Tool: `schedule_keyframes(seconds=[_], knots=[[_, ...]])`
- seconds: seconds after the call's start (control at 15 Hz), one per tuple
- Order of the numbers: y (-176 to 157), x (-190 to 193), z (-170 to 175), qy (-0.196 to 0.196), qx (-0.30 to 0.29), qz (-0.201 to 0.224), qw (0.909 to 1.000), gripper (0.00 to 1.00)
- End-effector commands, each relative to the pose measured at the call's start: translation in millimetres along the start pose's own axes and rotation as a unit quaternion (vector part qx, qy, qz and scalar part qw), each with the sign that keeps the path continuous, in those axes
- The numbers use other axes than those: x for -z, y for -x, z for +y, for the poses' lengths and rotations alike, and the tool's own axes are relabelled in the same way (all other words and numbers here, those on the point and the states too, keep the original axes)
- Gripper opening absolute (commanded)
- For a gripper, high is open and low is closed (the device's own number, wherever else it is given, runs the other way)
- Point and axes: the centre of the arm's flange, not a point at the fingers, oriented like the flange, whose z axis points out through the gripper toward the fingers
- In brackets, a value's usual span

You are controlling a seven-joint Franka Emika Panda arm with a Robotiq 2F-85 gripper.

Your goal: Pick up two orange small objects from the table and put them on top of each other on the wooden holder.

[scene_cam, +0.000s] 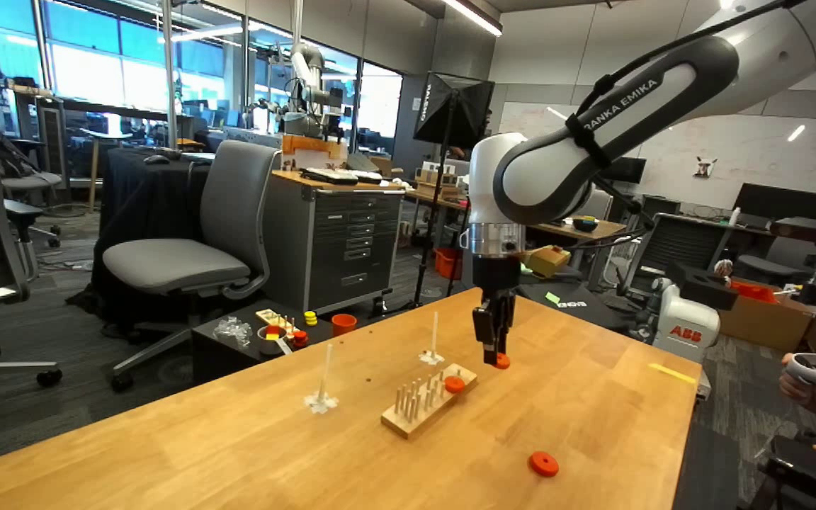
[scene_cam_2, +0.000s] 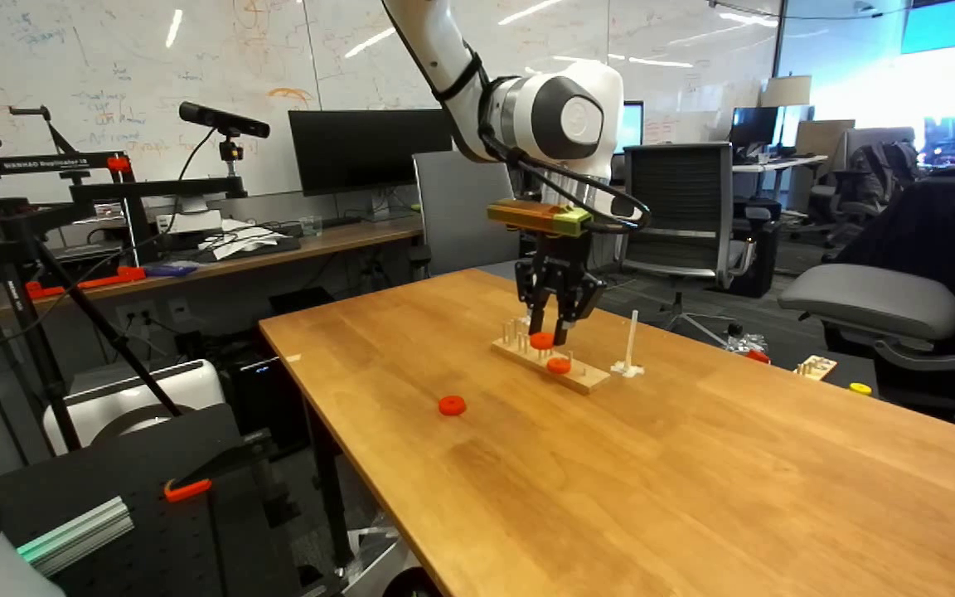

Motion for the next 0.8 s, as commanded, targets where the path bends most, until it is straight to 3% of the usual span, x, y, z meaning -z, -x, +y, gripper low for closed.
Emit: schedule_keyframes(seconds=[0.0,0.73], knots=[[-35,6,-11,-0.01,-0.01,-0.01,0.9999,0.16],[-86,-5,-20,-0.008,-0.04,-0.022,0.9989,0.16]])
